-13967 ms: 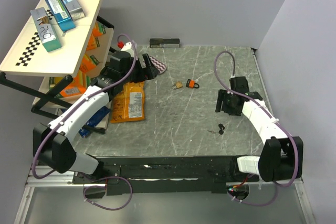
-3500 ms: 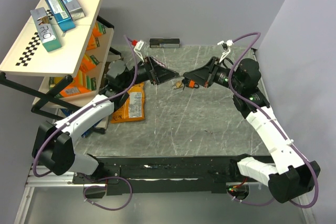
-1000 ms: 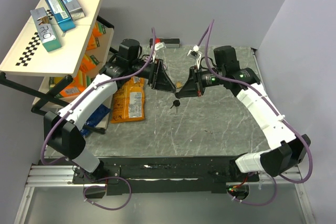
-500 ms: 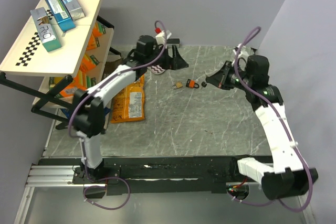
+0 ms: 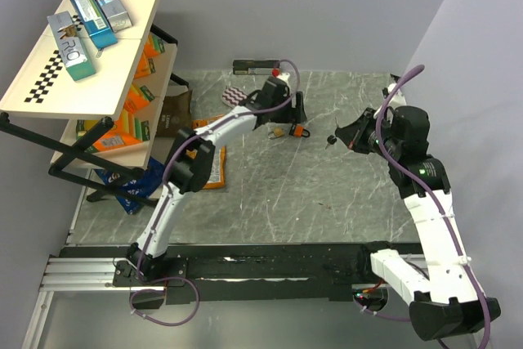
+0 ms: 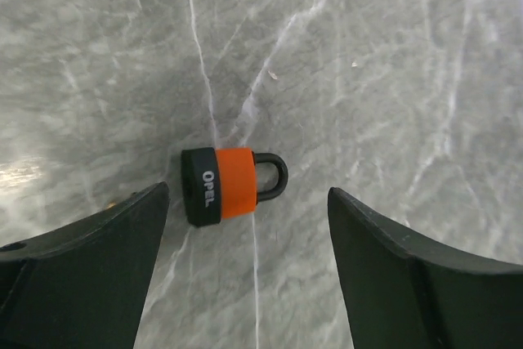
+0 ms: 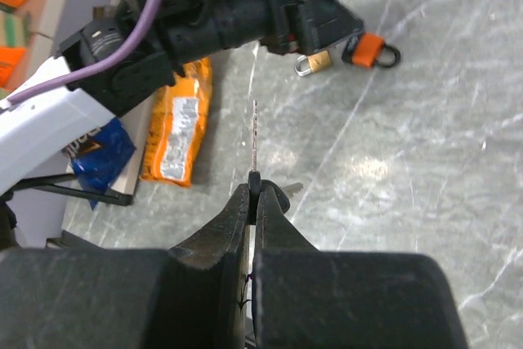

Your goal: Unlock with the key

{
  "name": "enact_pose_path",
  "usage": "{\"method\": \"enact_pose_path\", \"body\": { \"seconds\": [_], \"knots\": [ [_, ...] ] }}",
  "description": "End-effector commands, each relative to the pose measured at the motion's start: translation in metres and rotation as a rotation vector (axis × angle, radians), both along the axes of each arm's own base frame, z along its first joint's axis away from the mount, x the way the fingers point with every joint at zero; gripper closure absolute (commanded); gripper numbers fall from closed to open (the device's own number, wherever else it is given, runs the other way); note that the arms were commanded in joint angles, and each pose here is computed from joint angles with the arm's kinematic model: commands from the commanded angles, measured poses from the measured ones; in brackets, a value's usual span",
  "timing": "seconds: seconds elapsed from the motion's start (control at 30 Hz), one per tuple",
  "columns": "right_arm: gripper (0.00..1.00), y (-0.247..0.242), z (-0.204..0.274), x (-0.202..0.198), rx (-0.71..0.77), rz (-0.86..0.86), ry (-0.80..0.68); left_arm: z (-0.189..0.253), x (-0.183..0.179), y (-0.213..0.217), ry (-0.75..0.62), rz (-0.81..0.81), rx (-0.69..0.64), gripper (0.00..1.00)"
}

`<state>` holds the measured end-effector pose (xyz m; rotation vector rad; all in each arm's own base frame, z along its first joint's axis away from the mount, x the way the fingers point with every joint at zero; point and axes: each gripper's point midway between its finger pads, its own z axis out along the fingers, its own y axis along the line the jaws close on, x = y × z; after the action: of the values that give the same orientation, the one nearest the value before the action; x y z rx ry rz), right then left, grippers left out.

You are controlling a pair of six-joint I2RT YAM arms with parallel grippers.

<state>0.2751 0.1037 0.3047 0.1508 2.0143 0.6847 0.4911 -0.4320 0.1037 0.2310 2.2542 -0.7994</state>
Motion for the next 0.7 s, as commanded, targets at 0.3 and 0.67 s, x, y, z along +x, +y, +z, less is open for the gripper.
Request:
{"method": "enact_pose_path", "body": {
  "seconds": [0.3,0.67],
  "knots": [
    [1.00,0.004,-0.004,-0.014,0.032,0.024,-0.018,-0.029,0.014,-0.035,-0.205,0.162,0.177,0.19],
    [1.00,0.003,-0.006,-0.011,0.020,0.023,-0.029,-0.070,0.006,-0.023,-0.189,0.104,0.290,0.41]
  ]
}}
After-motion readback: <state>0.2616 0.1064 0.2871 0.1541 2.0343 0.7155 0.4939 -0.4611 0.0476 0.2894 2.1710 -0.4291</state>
